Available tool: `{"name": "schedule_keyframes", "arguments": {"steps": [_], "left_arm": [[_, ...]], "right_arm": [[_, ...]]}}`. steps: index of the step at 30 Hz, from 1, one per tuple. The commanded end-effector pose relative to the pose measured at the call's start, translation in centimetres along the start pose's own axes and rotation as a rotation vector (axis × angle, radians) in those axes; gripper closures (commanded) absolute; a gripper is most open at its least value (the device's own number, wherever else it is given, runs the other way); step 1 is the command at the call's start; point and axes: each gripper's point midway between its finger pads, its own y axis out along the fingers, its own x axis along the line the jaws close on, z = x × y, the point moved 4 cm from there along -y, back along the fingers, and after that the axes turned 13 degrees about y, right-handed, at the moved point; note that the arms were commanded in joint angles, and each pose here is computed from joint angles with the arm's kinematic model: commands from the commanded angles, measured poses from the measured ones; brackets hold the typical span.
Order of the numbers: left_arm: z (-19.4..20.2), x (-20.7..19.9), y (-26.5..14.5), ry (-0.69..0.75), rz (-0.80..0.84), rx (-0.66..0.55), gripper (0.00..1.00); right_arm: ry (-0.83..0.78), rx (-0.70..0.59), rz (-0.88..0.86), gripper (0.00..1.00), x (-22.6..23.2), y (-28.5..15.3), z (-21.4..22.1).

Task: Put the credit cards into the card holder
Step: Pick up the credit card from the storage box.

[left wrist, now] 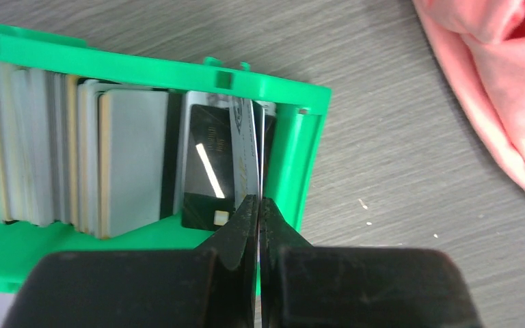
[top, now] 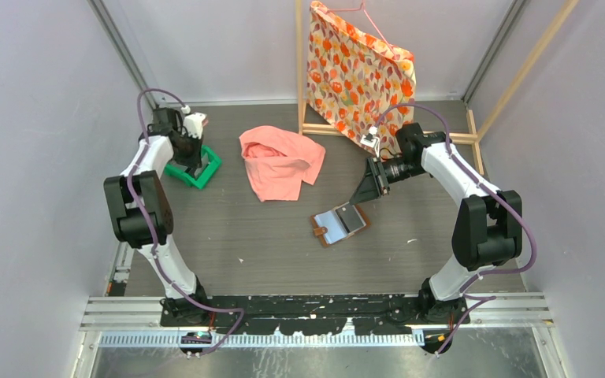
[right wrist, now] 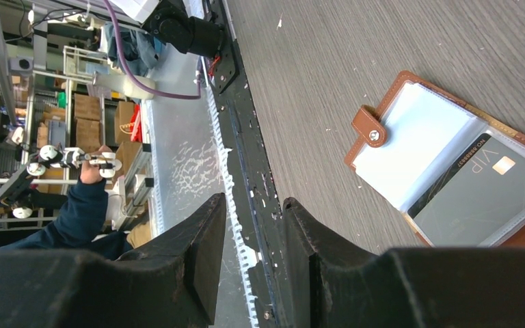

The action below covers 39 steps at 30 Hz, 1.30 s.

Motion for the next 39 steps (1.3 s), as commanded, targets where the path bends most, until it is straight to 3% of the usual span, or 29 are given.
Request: {"name": "schedule_keyframes", "arguments": {"steps": [1,30,35,39], "left_arm": [[0.2,-2.6,0.2,-0.005,0.112,0.027,1.0],[3.0,-11.2,-1.2,-0.154,0.438,0.097,1.0],[3.5,-10.8,-1.7,-0.131,0.361,0.12,1.0],[2.7,-9.6,-2.1,-0.102,0.283,0.093,1.0]], "right_arm": [[-0.062,-0.011,-0.024,0.59,1.3,-0.2,-0.7],[-0.098,-0.019,-0.027,0.58,2.3,-0.6,-0.5],[-0.109,-0.011,-0.021,0.58,2.1,-0.4,-0.3],[-0.189,0.069,0.027,0.57,1.8,1.0,-0.4]]}}
